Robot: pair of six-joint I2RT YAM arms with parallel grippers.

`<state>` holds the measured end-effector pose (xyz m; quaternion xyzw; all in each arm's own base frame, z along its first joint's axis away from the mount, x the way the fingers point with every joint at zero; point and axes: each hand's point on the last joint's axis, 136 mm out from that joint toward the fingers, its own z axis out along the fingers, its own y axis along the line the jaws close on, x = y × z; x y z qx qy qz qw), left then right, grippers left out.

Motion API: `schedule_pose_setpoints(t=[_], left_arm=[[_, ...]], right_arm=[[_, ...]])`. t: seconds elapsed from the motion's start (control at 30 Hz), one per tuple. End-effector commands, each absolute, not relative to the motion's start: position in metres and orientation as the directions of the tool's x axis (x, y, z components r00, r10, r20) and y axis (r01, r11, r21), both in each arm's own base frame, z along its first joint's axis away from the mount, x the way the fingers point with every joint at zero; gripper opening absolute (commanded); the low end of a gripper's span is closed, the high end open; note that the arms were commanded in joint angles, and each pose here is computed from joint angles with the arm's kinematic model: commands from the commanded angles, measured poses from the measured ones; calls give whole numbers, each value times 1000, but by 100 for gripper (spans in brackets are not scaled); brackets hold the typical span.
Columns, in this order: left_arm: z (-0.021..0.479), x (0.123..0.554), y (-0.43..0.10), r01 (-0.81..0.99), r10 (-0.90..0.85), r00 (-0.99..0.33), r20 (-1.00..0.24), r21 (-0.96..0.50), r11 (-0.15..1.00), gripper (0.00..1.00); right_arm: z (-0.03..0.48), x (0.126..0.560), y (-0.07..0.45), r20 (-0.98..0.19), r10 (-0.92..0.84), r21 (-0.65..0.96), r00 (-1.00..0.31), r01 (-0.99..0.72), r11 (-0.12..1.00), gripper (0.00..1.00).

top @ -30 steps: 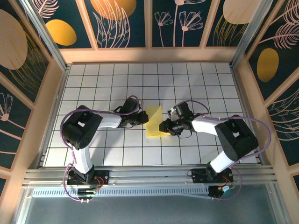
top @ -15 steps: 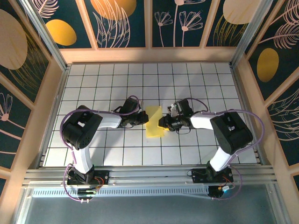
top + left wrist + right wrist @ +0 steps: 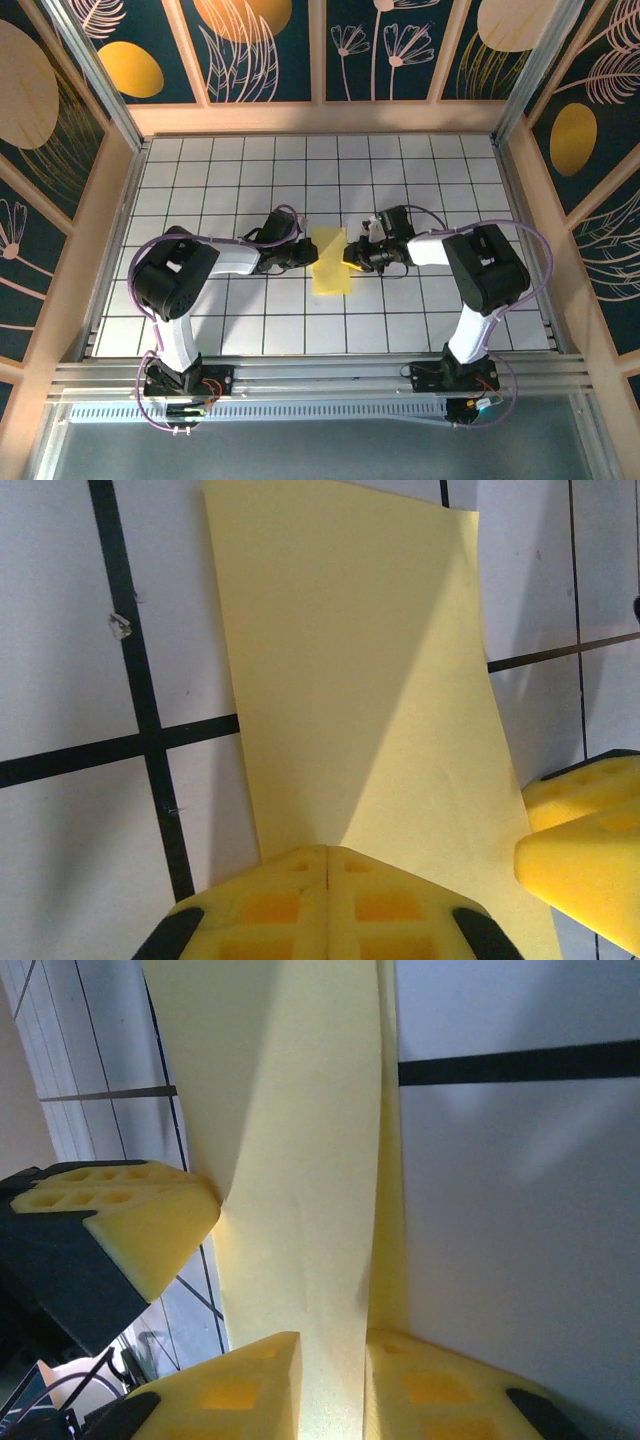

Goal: Fold a paper plane with a square sheet of paper (fold left side to right side)

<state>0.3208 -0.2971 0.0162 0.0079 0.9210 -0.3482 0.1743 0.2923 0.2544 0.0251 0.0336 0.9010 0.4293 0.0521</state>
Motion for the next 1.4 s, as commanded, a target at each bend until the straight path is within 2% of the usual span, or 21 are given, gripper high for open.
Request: schedule_pose_setpoints(t=[0.0, 0.23, 0.4, 0.6, 0.73, 0.87, 1.1, 1.37], left_arm=[[27, 316, -300, 158, -94, -934, -343, -636, 755, 11], [80, 327, -292, 247, -121, -856, -503, -603, 759, 36], [109, 308, -283, 337, -77, -766, -639, -501, 797, 46], [115, 254, -291, 455, 89, -678, -730, -321, 831, 56], [108, 225, -310, 521, 192, -640, -744, -237, 820, 65], [94, 213, -331, 549, 309, -603, -735, -101, 830, 69], [64, 217, -364, 551, 503, -542, -673, 168, 818, 76], [43, 228, -360, 499, 561, -549, -620, 296, 815, 81]], right_arm=[[35, 299, 260, -78, 92, 811, -993, -10, 585, 16], [42, 293, 261, -50, 103, 839, -993, 14, 544, 0], [47, 293, 259, -39, 117, 846, -992, 30, 532, 0], [48, 294, 257, -39, 112, 840, -993, 28, 541, 0], [45, 293, 257, -35, 108, 836, -994, 30, 548, 0], [45, 293, 256, -35, 110, 834, -993, 31, 550, 0], [44, 292, 256, -33, 108, 832, -994, 33, 553, 0], [46, 293, 256, -37, 105, 834, -994, 27, 551, 0]])
